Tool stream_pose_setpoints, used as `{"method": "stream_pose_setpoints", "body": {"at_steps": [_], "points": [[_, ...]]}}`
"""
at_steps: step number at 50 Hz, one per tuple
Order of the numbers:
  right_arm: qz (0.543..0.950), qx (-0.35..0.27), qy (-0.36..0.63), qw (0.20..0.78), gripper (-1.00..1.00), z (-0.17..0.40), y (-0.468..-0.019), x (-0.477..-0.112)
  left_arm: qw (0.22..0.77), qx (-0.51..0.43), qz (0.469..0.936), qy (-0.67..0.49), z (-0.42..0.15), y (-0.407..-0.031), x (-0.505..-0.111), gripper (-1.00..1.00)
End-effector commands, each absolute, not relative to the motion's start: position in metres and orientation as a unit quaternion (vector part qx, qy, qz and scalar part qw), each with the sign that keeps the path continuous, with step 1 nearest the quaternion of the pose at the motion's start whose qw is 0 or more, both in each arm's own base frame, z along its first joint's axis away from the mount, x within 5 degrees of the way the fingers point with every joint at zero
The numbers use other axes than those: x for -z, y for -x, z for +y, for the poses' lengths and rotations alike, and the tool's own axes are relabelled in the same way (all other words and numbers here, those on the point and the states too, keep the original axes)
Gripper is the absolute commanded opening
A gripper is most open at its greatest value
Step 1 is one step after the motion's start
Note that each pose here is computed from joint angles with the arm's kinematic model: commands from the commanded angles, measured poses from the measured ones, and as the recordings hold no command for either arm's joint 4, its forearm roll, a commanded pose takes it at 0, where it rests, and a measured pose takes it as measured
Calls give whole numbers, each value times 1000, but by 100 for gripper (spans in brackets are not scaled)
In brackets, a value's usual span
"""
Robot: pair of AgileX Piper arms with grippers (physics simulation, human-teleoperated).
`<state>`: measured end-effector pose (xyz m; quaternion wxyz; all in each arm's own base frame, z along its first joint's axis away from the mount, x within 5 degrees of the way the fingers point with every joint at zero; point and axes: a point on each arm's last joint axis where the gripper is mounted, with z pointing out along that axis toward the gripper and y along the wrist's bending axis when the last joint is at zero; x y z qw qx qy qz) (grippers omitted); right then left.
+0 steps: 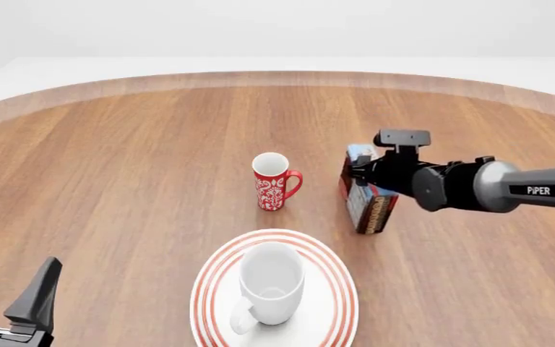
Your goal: Pick up the white mug and put it on the plate, and put the chocolate pudding to the right of the plate.
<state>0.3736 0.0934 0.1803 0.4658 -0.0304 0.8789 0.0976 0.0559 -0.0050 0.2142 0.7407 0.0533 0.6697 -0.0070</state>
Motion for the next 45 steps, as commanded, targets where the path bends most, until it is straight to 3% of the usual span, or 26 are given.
{"method": "stream_pose_setpoints", "body": {"at_steps": [1,22,45], "points": [[875,-94,48,472,-100,93,-364,-200,741,11,669,-50,-5,-56,-214,100],[858,-99,74,499,-100,93,-322,-253,744,17,666,-51,-6,-56,-215,100],[848,-98,80,515,-100,77,-264,-275,745,21,665,-52,-6,-56,-215,100]]}}
